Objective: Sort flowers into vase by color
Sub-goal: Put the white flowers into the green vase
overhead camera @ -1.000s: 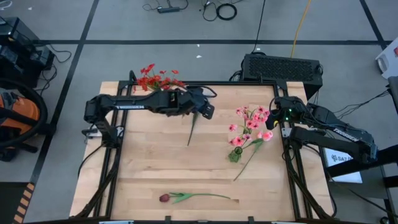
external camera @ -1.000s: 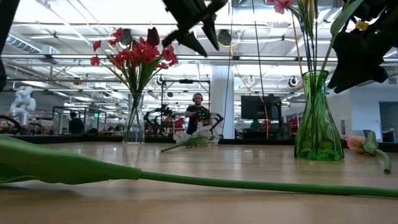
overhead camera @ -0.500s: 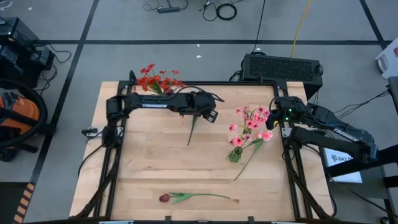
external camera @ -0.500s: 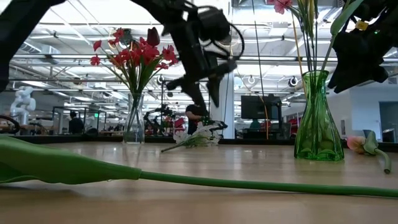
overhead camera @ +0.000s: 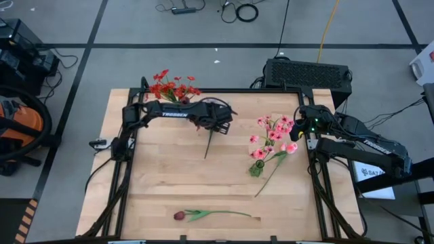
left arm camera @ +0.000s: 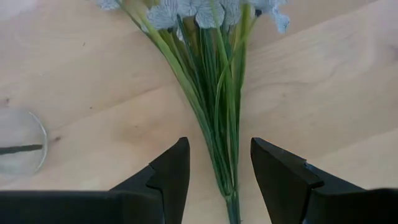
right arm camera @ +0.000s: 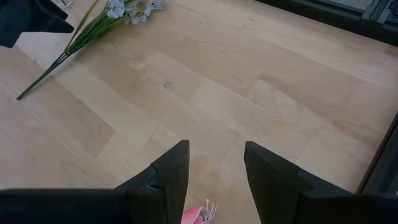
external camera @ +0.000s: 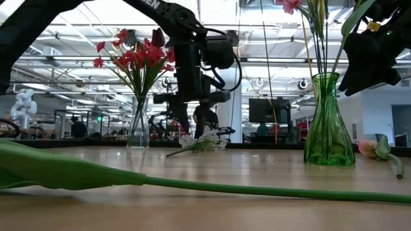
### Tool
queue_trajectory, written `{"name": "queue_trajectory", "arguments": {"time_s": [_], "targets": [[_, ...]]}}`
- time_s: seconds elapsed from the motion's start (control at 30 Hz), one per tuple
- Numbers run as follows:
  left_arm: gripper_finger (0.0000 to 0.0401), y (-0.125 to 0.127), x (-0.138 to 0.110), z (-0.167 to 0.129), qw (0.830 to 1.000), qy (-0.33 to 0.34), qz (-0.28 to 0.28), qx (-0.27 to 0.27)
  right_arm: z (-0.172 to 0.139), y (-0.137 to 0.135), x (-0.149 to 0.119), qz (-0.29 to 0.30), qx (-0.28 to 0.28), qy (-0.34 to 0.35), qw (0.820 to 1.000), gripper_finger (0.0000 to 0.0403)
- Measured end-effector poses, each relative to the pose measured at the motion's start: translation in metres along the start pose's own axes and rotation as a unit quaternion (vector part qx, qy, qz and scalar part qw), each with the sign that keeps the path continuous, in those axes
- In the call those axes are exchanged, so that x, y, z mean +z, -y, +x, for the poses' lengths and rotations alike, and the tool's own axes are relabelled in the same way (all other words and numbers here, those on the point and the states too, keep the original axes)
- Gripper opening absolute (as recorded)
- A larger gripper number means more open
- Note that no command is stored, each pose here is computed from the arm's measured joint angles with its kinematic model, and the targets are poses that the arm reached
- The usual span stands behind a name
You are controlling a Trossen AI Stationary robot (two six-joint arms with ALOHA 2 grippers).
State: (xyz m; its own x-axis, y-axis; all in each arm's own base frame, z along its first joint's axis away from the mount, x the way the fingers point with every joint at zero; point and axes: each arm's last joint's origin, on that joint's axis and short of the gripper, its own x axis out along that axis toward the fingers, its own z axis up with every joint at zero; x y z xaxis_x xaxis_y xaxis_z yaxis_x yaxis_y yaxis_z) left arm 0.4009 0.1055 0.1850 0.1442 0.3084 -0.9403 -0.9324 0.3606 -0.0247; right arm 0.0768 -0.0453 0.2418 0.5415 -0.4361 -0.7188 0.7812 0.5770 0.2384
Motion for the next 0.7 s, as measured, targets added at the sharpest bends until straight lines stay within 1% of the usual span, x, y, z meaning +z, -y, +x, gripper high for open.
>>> {"name": "queue_trajectory", "arguments": {"time_s": [0.13, 0.27, 0.33, 0.4, 0.5, 0.53, 0.6, 0.7], "targets": [[0.0176, 0.001, 0.000, 0.006, 1.000, -0.004, -0.002, -0.002, 0.000, 0.000, 0.000, 0.000, 0.000, 0.000, 1.000, 0.0148], [0.0176, 0.004, -0.003, 0.019, 1.000, -0.027, 0.000, -0.003, 0.000, 0.000, 0.000, 0.000, 0.000, 0.000, 1.000, 0.0148], [0.0176, 0.004, -0.006, 0.028, 0.999, -0.039, 0.004, 0.010, 0.000, 0.000, 0.000, 0.000, 0.000, 0.000, 1.000, 0.0148], [0.0176, 0.005, -0.008, 0.035, 0.999, -0.041, -0.005, 0.013, 0.000, 0.000, 0.000, 0.000, -0.001, -0.001, 1.000, 0.0148], [0.0168, 0.005, -0.008, 0.036, 0.999, -0.045, -0.002, 0.009, 0.000, 0.000, 0.000, 0.000, -0.001, -0.002, 1.000, 0.0148], [0.0158, 0.006, -0.007, 0.036, 0.999, -0.045, 0.003, 0.003, 0.000, 0.000, 0.000, 0.000, -0.001, -0.002, 1.000, 0.0148], [0.0122, 0.008, -0.007, 0.036, 0.999, -0.043, 0.010, -0.006, 0.000, 0.000, 0.000, 0.000, -0.001, -0.002, 1.000, 0.0148], [0.0040, 0.008, -0.005, 0.036, 0.999, -0.048, 0.016, -0.017, 0.000, 0.000, 0.000, 0.000, -0.001, -0.002, 1.000, 0.0148]]}}
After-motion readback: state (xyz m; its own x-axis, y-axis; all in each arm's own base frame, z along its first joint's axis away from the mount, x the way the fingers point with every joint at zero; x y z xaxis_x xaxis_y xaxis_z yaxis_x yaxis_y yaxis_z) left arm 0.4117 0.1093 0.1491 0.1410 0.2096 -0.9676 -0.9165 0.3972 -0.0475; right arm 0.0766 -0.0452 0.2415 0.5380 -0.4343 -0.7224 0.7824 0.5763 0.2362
